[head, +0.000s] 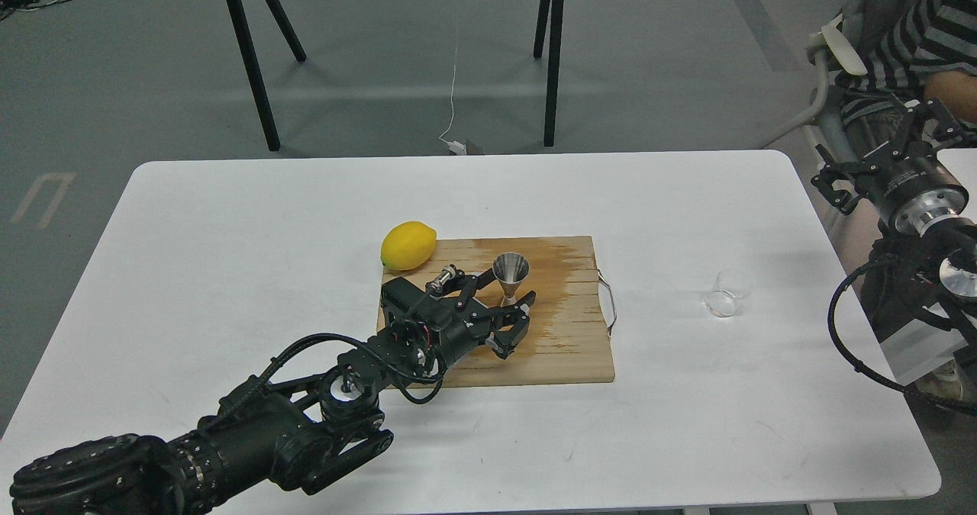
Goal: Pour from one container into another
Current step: 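Set the jigger upright on the board and open the left gripper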
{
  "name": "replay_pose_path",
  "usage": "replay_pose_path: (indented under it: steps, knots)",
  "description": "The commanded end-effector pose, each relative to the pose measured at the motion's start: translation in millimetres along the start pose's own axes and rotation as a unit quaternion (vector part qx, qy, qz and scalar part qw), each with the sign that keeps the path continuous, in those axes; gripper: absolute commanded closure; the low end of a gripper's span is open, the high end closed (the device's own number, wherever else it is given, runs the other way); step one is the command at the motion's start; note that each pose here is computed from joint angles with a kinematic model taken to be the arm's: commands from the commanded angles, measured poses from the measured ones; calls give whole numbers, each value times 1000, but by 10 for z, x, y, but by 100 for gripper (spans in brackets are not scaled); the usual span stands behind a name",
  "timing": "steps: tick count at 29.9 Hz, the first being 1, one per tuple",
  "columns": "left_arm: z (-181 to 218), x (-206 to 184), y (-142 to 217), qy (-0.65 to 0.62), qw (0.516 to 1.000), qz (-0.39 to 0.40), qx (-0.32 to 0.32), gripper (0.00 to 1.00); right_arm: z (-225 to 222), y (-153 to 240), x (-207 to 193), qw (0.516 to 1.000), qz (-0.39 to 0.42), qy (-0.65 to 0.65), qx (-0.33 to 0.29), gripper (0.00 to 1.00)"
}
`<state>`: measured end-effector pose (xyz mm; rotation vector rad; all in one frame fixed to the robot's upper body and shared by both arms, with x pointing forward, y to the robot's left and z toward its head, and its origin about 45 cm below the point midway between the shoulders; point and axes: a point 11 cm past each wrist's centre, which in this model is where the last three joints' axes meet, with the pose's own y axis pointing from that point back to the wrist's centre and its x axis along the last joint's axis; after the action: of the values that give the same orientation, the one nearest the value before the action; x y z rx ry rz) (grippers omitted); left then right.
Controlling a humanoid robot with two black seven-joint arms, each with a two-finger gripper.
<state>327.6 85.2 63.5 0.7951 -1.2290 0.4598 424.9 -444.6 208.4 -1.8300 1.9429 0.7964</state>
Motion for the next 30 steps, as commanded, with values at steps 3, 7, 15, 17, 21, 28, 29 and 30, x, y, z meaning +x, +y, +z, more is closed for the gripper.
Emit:
replay_pose_path:
  steps: [3,7,15,17,21,28,29,30]
  knots:
    - [23,12,-4,1,1000,2,-4,8,-8,-4,-10,1000,-1,0,1,1]
    - [46,-6,0,-1,1000,-1,-9,1,-15,-3,-6,1000,0,0,1,1]
    - [94,6,-4,1,1000,0,-18,1,-56,6,1,1000,-1,3,4,1]
    - [105,22,-9,1,1000,2,-20,1,-56,6,3,1000,0,3,4,1]
    - [180,89,-28,5,999,12,-31,1,-52,6,1,1000,-1,4,3,1]
    - [274,146,-34,12,999,23,-43,1,-50,6,-1,1000,-1,4,2,1]
    - [248,140,-13,12,999,23,-41,1,-50,6,-1,1000,-1,4,2,1]
    - [201,129,17,11,999,21,-37,1,-46,6,0,1000,-1,4,2,1]
